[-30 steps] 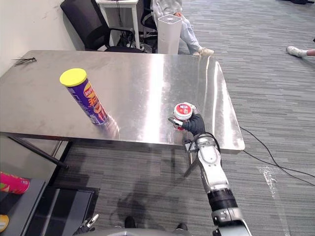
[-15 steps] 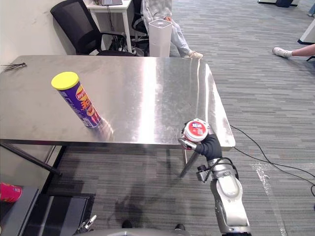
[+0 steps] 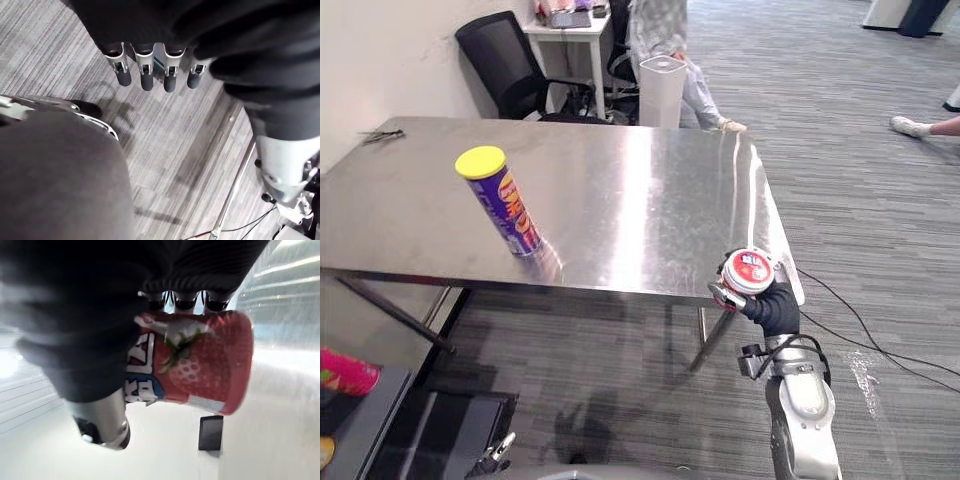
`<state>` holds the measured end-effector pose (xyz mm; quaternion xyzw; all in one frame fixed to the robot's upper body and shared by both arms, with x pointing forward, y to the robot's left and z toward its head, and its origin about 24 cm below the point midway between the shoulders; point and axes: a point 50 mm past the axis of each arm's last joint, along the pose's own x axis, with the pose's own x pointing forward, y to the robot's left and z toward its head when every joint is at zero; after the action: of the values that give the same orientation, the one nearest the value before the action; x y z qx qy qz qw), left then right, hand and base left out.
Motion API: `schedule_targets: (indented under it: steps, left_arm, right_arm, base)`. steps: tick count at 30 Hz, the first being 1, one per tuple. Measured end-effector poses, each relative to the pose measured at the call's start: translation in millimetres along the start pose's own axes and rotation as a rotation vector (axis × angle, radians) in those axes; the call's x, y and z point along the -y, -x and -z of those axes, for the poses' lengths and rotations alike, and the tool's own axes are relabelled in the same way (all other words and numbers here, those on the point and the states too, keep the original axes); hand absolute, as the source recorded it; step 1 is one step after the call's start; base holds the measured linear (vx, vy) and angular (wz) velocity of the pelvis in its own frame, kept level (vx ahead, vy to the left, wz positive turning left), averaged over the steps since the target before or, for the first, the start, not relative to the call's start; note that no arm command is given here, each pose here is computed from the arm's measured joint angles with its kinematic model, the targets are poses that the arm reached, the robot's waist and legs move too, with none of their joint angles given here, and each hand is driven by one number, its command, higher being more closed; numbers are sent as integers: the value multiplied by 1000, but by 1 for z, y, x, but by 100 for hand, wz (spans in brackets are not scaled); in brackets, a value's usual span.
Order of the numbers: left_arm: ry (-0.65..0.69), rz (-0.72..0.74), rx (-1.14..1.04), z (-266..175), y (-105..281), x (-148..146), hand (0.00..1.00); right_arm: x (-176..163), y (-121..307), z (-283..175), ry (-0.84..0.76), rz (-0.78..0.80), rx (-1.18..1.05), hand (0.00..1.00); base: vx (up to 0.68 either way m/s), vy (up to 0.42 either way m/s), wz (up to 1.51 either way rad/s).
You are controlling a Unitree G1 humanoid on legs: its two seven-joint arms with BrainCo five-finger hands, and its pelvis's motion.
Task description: Put the gum and the chips on the shelf.
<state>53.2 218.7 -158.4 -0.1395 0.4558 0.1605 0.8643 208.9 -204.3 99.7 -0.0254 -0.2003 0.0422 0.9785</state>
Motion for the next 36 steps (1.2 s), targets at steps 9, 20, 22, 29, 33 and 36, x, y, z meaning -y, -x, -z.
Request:
schedule_targets:
  steps: [9,20,22,29,33,36]
  left_arm:
    - [-13,20,0,2,0,5,0]
    - [30,-29,6,0,3,-9,0]
    - [22,-32,1,-1,2,-10,0]
    - [-31,-28,35,-17,-5,-8,0]
    - [-35,-25,41,-19,-6,-7,0]
    - [-35,-23,43,-20,-6,-7,0]
  right_arm:
    - [8,-34,-14,47,18,109,100]
    - [11,-31,-7,76,16,68,100]
    - [11,-30,-6,74,17,66,100]
    - [8,-27,6,41,34,13,100]
    - [8,-25,8,42,32,0,100]
    - [8,-23,9,42,30,-5,100]
  base:
    - [-132,-86,137]
    - [-77,55,98]
    - [-63,185,29]
    - [-21,144,7]
    - [-57,47,10]
    - [-11,28,23]
